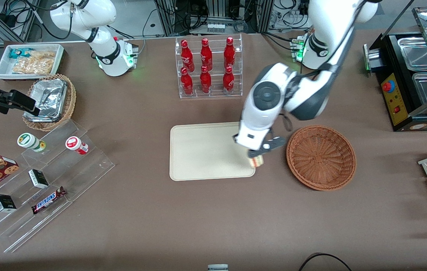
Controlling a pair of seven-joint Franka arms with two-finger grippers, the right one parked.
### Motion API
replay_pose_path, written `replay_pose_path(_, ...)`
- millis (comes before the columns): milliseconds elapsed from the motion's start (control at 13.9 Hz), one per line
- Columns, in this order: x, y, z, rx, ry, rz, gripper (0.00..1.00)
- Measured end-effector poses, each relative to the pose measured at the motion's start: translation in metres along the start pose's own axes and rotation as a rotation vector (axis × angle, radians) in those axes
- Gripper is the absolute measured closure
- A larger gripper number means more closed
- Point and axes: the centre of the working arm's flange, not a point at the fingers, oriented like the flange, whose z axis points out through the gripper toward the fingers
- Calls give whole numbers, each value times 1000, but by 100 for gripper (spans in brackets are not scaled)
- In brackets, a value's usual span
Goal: Place sandwich from basket to tray
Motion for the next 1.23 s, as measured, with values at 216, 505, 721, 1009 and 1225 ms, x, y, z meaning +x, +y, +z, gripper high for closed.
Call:
replay_pose_path(216, -37, 31, 51, 36, 44, 119, 85)
replay_pose_path(505, -51, 43, 92, 67, 72, 231, 85)
replay_pose_path(721, -59, 50, 106, 53, 72, 254, 85)
replay_pose_path(1009, -67, 58, 111, 13, 76, 261, 85)
replay_pose_path(1225, -75, 61, 125, 21, 65, 272, 84)
